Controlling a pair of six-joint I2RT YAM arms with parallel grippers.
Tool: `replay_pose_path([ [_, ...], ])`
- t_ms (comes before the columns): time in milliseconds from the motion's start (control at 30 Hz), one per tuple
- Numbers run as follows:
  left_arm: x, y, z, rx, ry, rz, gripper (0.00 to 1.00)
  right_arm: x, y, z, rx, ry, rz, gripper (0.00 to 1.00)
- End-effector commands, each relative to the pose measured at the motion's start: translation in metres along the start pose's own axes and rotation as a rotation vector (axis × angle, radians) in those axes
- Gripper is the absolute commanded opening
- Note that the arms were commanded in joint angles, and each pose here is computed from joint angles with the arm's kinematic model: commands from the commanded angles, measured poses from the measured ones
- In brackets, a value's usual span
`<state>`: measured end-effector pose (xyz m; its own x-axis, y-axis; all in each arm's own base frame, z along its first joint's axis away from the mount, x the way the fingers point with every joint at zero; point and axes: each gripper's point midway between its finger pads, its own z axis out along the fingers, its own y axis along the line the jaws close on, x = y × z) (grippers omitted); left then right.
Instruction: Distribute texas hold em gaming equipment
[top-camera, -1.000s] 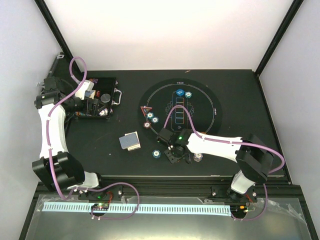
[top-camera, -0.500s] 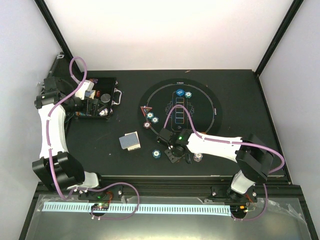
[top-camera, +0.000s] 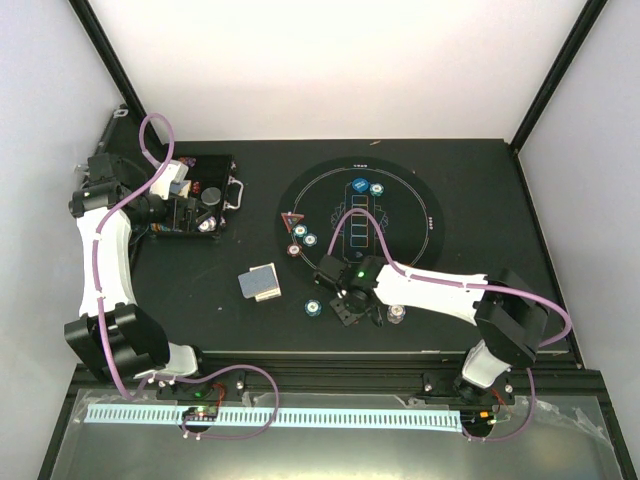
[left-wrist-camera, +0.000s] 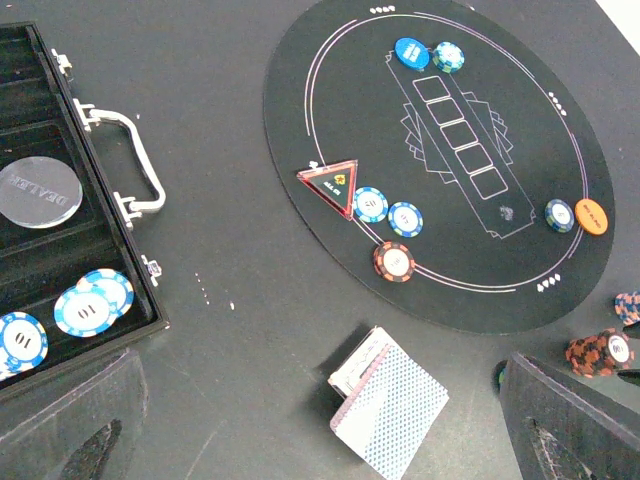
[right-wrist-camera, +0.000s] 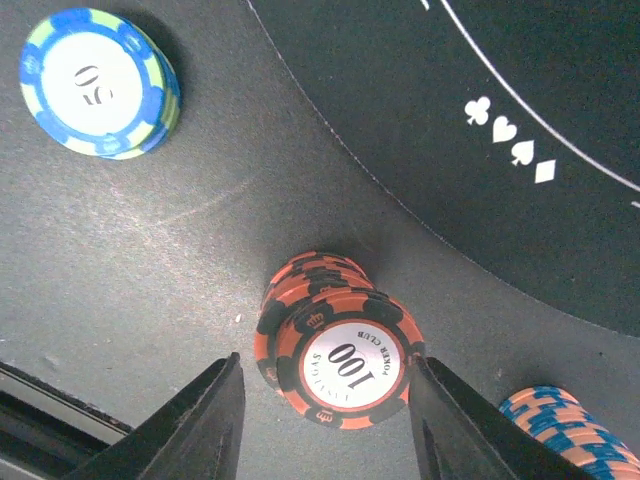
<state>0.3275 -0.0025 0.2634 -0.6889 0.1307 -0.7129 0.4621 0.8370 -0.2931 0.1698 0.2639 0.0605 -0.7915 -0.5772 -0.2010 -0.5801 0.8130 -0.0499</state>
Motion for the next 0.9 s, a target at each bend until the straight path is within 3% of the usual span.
replay_pose_path([
  [0, -0.007, -0.004, -0.009, -0.006, -0.015, 0.024, 0.99, -0.014, 0.0, -0.022, 0.001, -0.057, -0.01, 0.52],
  [100, -0.006, -0.004, -0.009, -0.004, -0.013, 0.021, 0.99, -0.014, -0.002, -0.02, 0.015, -0.055, -0.016, 0.63],
  [367, -0.005, -0.002, -0.011, -0.023, -0.007, 0.028, 0.99, -0.002, 0.001, 0.003, -0.003, -0.004, -0.021, 0.72],
  [633, -0.006, -0.002, -0.011, -0.022, -0.01, 0.027, 0.99, 0.005, 0.006, 0.016, -0.03, 0.024, -0.025, 0.72],
  [867, -0.005, -0.001, -0.01, -0.024, -0.006, 0.023, 0.99, 0.005, 0.003, 0.018, -0.027, 0.019, -0.014, 0.66],
])
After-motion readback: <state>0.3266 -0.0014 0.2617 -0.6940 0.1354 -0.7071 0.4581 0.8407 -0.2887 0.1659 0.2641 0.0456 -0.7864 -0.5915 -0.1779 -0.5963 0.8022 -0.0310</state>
